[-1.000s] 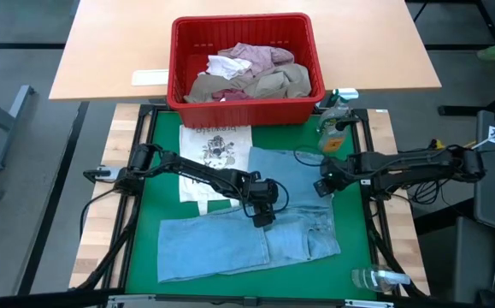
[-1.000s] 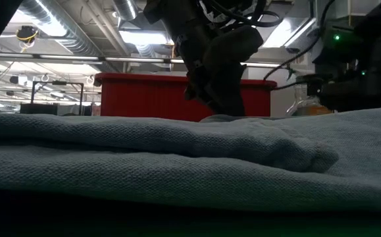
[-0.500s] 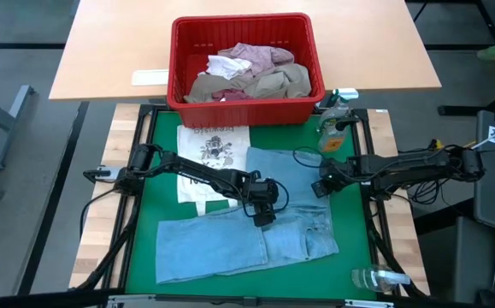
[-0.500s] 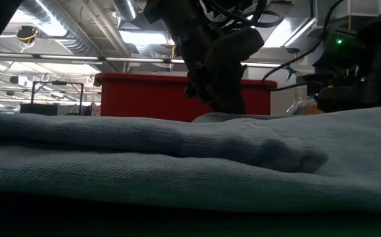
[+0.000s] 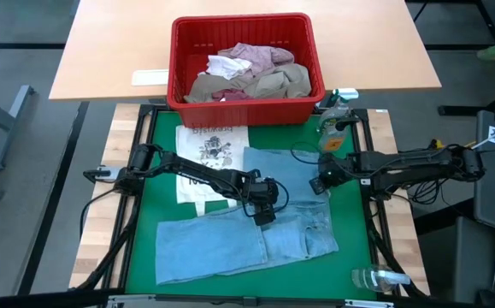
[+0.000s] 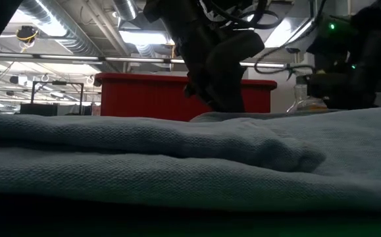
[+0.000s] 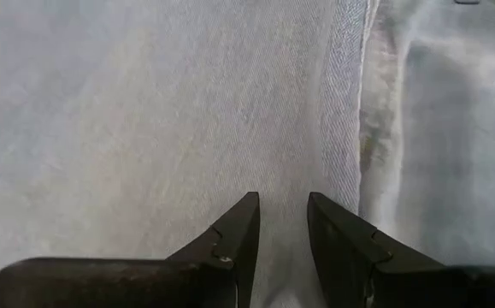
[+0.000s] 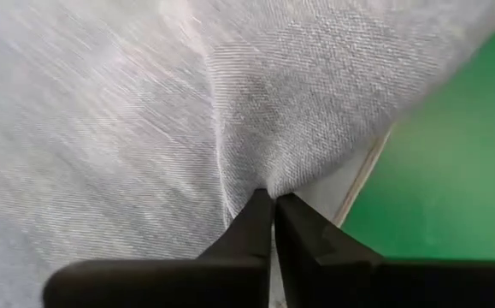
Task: Fold laundry
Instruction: Fold the light blue pants
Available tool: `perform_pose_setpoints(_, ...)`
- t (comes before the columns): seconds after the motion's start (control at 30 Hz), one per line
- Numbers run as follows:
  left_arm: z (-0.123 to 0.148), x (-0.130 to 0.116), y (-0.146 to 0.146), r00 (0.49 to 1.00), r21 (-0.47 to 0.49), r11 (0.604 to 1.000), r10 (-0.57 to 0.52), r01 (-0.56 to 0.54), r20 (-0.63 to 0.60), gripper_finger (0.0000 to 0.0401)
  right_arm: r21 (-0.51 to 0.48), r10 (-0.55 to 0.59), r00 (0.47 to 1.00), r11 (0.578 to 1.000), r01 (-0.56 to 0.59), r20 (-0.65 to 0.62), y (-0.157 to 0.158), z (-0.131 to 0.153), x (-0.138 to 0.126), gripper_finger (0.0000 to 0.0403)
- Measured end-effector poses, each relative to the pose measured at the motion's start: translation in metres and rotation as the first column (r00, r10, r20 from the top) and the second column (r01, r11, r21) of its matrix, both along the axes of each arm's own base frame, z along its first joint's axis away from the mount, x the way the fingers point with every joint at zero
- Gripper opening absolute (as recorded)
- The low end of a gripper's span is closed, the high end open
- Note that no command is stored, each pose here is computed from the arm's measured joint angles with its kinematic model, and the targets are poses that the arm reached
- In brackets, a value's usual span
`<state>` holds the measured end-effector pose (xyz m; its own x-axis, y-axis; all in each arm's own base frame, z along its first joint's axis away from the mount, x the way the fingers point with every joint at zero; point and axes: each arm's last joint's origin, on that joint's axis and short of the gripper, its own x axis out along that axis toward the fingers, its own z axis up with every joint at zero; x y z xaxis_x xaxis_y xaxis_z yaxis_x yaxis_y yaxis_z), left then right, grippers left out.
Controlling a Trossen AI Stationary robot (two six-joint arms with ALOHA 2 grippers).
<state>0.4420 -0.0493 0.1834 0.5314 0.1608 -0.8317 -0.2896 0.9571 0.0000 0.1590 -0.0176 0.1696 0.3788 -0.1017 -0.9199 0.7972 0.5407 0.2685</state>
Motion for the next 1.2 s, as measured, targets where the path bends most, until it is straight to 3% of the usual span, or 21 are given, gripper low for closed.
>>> perform_pose_setpoints(0.23,0.0,0.0,0.0,1.0,0.005,1.0,0.005,-0.005,0.003,0.0096,-0.202,0.068,0.995,0.978,-0.053,0.069,-0.006,0.032,0.015,0.0004)
perform_pose_setpoints(0.47,0.003,0.005,0.0,0.998,-0.001,1.0,0.006,-0.006,0.064,0.0096,-0.401,0.137,0.989,0.91,-0.107,0.047,-0.011,0.053,0.022,0.0004)
perform_pose_setpoints(0.73,0.006,0.009,-0.001,0.994,-0.009,1.0,0.006,-0.005,0.113,0.0096,-0.343,0.154,0.982,0.922,-0.182,-0.109,-0.009,0.042,0.014,0.001)
perform_pose_setpoints(1.03,0.006,0.009,0.003,0.994,0.006,1.0,-0.009,0.009,0.106,0.0096,-0.303,0.172,0.976,0.931,-0.205,-0.132,-0.008,0.038,0.015,0.0035)
perform_pose_setpoints(1.2,0.008,0.008,0.002,0.995,0.023,0.999,-0.032,0.03,0.097,0.0096,-0.296,0.173,0.973,0.932,-0.211,-0.15,-0.008,0.038,0.013,0.0074)
